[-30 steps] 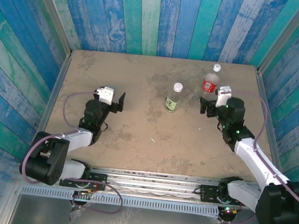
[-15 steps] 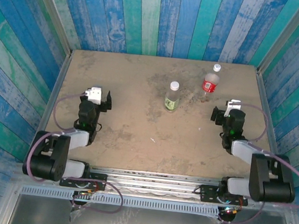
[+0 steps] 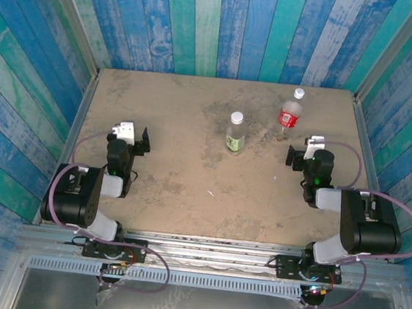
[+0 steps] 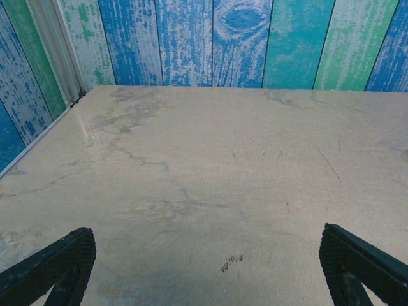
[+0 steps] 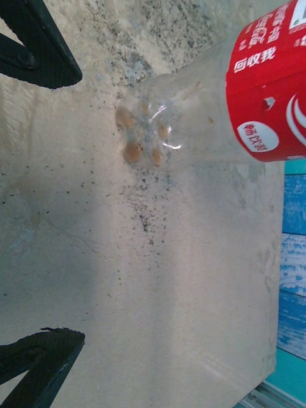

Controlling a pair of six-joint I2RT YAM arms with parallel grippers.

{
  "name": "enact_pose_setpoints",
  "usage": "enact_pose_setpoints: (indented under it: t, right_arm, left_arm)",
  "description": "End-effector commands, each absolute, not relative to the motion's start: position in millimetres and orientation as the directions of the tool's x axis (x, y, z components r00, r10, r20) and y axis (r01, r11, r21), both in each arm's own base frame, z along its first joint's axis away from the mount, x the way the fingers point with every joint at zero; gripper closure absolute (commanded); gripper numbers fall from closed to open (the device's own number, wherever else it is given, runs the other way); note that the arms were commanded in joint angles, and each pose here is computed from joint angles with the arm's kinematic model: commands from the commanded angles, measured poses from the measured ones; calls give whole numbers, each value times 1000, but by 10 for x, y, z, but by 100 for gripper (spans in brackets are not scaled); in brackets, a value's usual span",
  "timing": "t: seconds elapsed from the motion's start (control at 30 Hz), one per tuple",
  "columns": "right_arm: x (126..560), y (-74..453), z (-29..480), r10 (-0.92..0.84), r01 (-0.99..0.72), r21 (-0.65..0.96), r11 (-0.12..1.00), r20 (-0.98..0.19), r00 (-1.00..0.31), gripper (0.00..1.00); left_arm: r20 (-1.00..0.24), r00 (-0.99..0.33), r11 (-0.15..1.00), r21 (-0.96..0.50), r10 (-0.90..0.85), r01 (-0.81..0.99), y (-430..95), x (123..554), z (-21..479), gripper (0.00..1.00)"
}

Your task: Screw on the bottle caps

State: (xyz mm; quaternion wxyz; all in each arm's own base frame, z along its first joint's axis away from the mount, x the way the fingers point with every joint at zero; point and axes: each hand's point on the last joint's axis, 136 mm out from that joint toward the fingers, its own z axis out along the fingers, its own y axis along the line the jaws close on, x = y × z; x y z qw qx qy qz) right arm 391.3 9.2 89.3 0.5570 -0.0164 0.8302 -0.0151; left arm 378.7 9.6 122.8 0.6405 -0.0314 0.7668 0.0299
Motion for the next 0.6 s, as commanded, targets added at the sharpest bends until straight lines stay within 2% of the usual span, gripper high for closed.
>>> enact_pose_setpoints:
  t: [0.0, 0.57]
  right_arm:
    - [3968, 104, 995, -57, -23, -52, 998, -938, -342, 0]
    - [3944, 117, 1008, -67, -25, -62, 998, -942, -328, 0]
  left_arm:
    - [-987, -157, 995, -6, -21, -98, 121, 3827, 1275, 6]
    - [-987, -160, 996, -7, -22, -94, 114, 3826, 1267, 6]
